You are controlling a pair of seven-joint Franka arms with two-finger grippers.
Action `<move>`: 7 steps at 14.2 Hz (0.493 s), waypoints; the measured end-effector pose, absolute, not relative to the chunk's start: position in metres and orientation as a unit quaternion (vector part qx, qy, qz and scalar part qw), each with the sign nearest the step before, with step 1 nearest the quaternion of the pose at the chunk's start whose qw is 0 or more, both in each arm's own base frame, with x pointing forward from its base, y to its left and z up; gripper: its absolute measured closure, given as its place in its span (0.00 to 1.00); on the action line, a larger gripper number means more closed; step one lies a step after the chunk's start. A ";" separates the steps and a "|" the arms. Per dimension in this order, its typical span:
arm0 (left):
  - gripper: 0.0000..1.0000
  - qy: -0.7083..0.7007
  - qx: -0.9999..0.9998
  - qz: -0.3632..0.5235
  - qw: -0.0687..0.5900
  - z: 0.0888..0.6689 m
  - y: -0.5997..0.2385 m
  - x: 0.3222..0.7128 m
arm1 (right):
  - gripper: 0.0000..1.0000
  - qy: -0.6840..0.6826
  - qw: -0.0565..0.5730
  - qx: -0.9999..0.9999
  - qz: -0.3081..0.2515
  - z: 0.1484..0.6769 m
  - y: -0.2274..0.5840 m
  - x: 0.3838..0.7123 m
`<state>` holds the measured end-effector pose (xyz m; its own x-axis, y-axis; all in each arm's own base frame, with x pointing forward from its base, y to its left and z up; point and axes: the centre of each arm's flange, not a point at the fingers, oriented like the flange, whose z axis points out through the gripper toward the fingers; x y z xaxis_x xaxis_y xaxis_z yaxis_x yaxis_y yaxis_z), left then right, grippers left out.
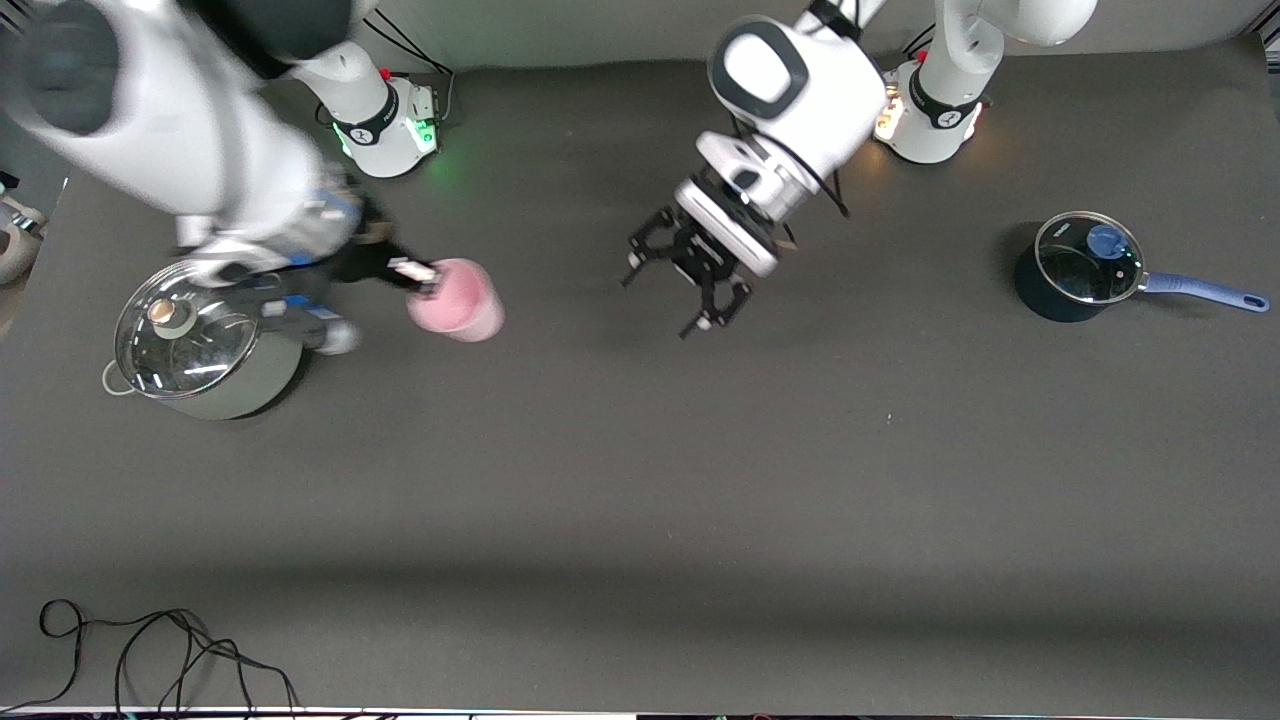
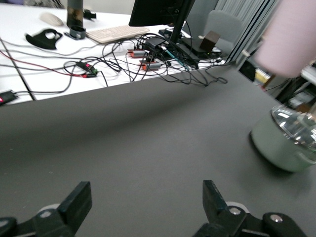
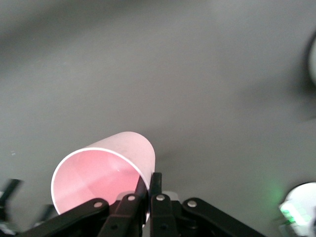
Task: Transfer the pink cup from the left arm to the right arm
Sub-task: 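Carry the cup with the right gripper while the left gripper withdraws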
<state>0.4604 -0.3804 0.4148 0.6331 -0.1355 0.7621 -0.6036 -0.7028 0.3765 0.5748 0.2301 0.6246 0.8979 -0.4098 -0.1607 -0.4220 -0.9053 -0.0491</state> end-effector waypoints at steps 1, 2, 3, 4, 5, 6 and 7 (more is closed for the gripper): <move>0.00 -0.212 0.841 0.361 0.342 0.413 -0.362 0.481 | 0.95 0.207 0.032 -0.975 0.071 0.629 0.204 0.577; 0.00 -0.205 0.836 0.356 0.365 0.412 -0.343 0.501 | 0.95 0.193 0.021 -0.979 0.068 0.629 0.181 0.579; 0.00 -0.201 0.831 0.351 0.383 0.411 -0.325 0.515 | 0.95 0.181 0.014 -0.981 0.068 0.628 0.161 0.580; 0.00 -0.201 0.825 0.345 0.400 0.408 -0.310 0.526 | 0.95 0.171 0.009 -0.983 0.070 0.625 0.142 0.581; 0.00 -0.207 0.819 0.336 0.416 0.405 -0.297 0.534 | 0.95 0.160 0.005 -0.984 0.074 0.620 0.124 0.582; 0.00 -0.217 0.814 0.324 0.429 0.402 -0.284 0.541 | 0.95 0.146 -0.003 -0.986 0.078 0.613 0.108 0.584; 0.00 -0.226 0.813 0.303 0.442 0.401 -0.270 0.547 | 0.95 0.130 -0.013 -0.988 0.081 0.603 0.093 0.586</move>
<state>0.5475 -0.2699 0.4006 0.7134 -0.1002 0.6936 -0.6364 -0.5069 0.5814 0.5864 0.0930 0.6032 0.9532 -0.2586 -0.1567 -0.2544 -0.9660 0.0464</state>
